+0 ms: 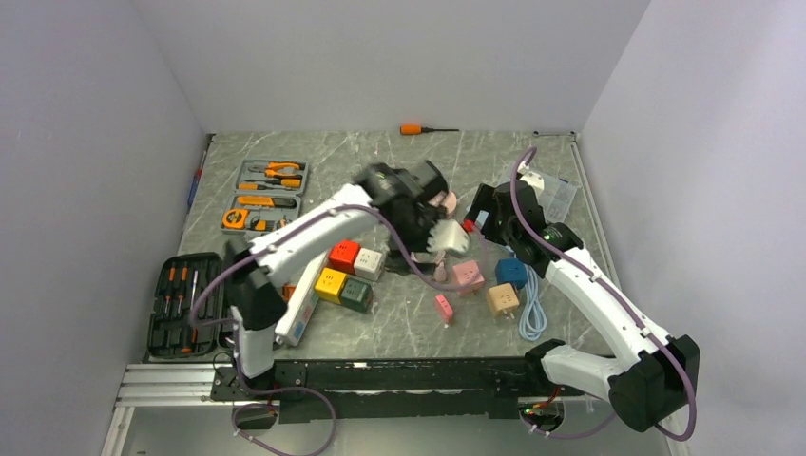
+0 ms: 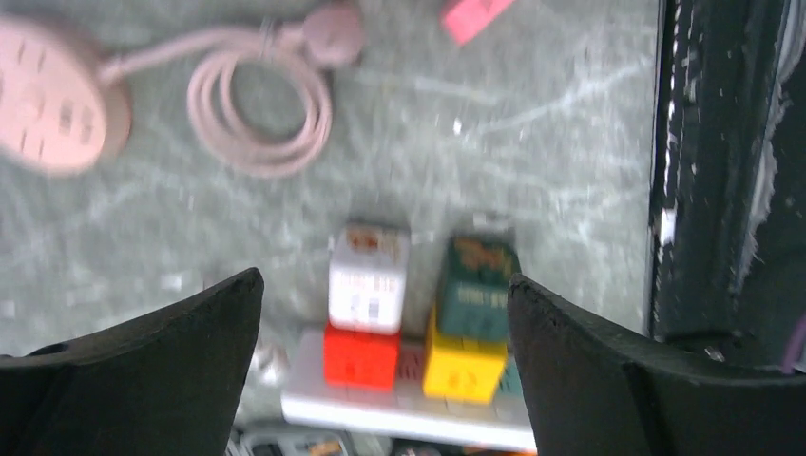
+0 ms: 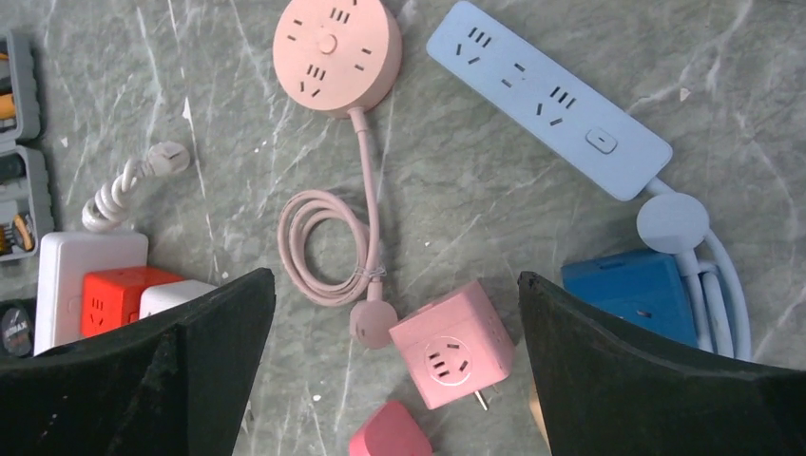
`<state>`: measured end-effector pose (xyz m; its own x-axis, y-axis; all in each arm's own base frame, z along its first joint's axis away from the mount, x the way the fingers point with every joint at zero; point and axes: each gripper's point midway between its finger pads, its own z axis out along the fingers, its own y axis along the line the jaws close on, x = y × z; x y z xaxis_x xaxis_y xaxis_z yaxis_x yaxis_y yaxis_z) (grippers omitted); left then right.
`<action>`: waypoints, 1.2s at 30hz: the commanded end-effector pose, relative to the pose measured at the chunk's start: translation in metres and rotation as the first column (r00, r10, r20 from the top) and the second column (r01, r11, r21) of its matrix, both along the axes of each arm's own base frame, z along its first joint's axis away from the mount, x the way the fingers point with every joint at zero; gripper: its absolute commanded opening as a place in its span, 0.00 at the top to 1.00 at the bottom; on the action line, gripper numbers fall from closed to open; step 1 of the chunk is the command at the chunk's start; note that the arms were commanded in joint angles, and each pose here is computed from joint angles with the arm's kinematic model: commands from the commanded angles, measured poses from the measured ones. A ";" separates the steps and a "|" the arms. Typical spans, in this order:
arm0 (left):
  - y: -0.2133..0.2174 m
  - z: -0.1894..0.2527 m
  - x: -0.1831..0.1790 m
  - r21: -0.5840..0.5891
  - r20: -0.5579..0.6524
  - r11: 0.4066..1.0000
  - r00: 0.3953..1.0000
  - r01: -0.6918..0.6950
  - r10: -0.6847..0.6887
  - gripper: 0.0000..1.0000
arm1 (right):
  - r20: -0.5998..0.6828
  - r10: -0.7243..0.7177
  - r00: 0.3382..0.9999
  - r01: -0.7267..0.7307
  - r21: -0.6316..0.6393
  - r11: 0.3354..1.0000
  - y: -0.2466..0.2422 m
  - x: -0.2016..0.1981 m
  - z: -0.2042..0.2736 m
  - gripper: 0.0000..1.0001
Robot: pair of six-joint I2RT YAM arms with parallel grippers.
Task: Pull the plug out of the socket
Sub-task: Place the plug at the center of the board, then pick up the socket from the center of the board.
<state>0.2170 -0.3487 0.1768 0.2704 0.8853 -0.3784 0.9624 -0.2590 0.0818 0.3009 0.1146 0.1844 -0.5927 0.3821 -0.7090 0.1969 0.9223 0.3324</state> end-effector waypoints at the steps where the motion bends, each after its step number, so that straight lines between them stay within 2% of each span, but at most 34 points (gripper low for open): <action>1: 0.081 0.071 0.004 -0.035 0.006 0.981 0.982 -0.190 0.190 0.01 | 0.039 0.055 0.998 -0.056 0.014 0.998 0.011 0.005 0.020 0.00; 6: 0.145 0.106 0.025 -0.122 -0.005 0.894 0.901 -0.431 0.434 0.01 | 0.036 0.109 0.993 -0.110 0.042 0.993 0.034 0.007 0.017 0.00; 9: 0.180 0.110 0.029 -0.194 -0.010 0.833 0.850 -0.518 0.527 0.01 | 0.035 0.130 0.991 -0.131 0.036 0.991 0.042 0.009 0.021 0.01; 13: 0.218 0.112 0.027 -0.265 0.045 0.760 0.780 -0.593 0.624 0.01 | 0.066 0.163 0.984 -0.166 0.039 0.985 0.050 0.014 0.036 0.05; 16: 0.248 0.096 0.035 -0.278 0.053 0.659 0.673 -0.699 0.737 0.01 | 0.066 0.214 0.975 -0.217 0.040 0.975 0.066 0.016 0.038 0.08; 19: 0.275 0.058 0.037 -0.213 0.015 0.569 0.580 -0.794 0.815 0.01 | 0.042 0.285 0.958 -0.284 -0.010 0.959 0.098 0.010 0.030 0.09; 21: 0.287 0.035 0.033 -0.165 -0.022 0.529 0.540 -0.832 0.842 0.01 | 0.024 0.336 0.942 -0.334 -0.043 0.941 0.122 0.002 0.026 0.09; 25: 0.300 0.005 0.018 -0.121 -0.082 0.477 0.488 -0.870 0.869 0.01 | 0.029 0.462 0.887 -0.459 -0.062 0.886 0.170 -0.022 0.017 0.11; 27: 0.303 0.003 0.011 -0.130 -0.107 0.455 0.469 -0.881 0.877 0.01 | 0.017 0.502 0.865 -0.499 -0.085 0.862 0.183 -0.034 0.007 0.12; 33: 0.310 0.008 -0.001 -0.175 -0.078 0.431 0.449 -0.885 0.890 0.01 | -0.061 0.516 0.855 -0.519 -0.128 0.845 0.185 -0.054 -0.033 0.13; 36: 0.310 0.005 -0.007 -0.177 -0.081 0.426 0.445 -0.887 0.892 0.01 | -0.069 0.507 0.859 -0.512 -0.123 0.850 0.180 -0.058 -0.042 0.08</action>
